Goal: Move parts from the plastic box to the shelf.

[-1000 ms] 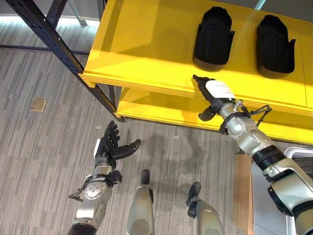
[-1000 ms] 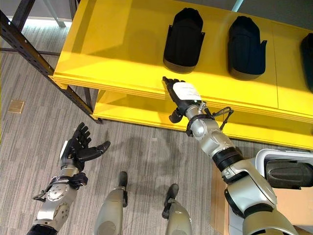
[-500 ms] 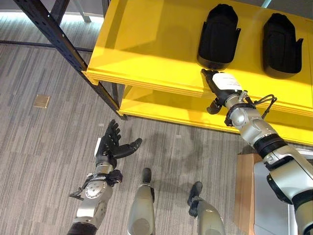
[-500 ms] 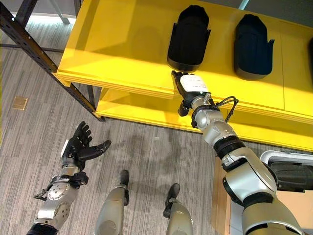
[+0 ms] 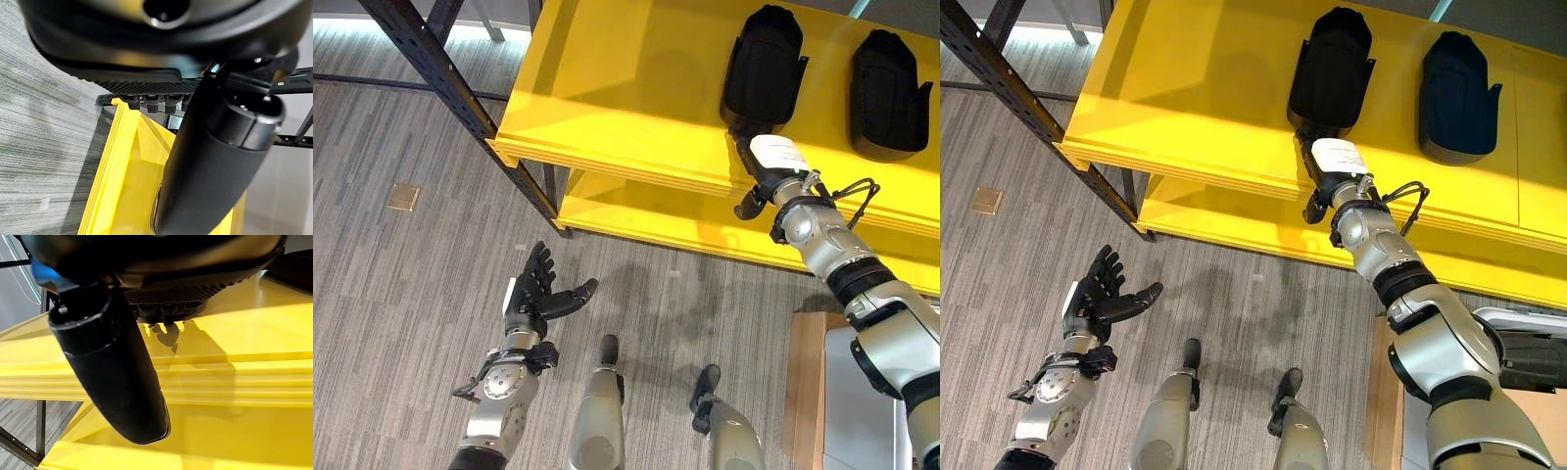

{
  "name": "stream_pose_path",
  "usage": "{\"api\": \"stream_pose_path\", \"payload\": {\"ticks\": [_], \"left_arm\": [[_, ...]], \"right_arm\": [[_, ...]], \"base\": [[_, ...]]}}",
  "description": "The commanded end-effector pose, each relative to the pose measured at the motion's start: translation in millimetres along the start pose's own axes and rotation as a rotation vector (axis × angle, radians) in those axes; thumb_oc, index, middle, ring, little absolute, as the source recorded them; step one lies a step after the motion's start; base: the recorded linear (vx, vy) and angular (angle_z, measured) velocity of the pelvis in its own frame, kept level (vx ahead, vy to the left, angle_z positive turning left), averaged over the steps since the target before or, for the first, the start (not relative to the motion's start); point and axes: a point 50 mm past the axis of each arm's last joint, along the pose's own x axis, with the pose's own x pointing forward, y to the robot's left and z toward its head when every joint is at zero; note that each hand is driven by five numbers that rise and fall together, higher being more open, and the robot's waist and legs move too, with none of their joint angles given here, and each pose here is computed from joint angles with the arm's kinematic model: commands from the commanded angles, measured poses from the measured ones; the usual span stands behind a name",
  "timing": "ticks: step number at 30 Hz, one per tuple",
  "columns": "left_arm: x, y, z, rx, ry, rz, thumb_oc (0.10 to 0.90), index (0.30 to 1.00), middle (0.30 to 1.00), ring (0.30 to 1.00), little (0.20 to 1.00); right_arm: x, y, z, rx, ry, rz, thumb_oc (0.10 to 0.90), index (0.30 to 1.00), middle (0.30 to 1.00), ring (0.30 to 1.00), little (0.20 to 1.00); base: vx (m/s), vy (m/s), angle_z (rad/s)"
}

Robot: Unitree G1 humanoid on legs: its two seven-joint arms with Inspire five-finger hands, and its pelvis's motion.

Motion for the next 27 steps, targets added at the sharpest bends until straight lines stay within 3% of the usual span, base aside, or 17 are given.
{"api": "stream_pose_path", "payload": {"ticks": [1,27], "left_arm": [[-0.8,2.8,37.7,0.037,-0.200,-0.057,0.900,1.000,1.000,1.000,1.000],[0.6,2.5,39.7,0.028,-0.210,-0.051,0.900,1.000,1.000,1.000,1.000]], "right_arm": [[11.4,-69.2,10.7,-0.030,-0.046,-0.227,0.900,1.000,1.000,1.000,1.000],[11.0,-70.5,2.2,-0.024,-0.010,-0.232,0.900,1.000,1.000,1.000,1.000]], "base": [[0.00,0.000,0.00],[0.00,0.000,0.00]]}}
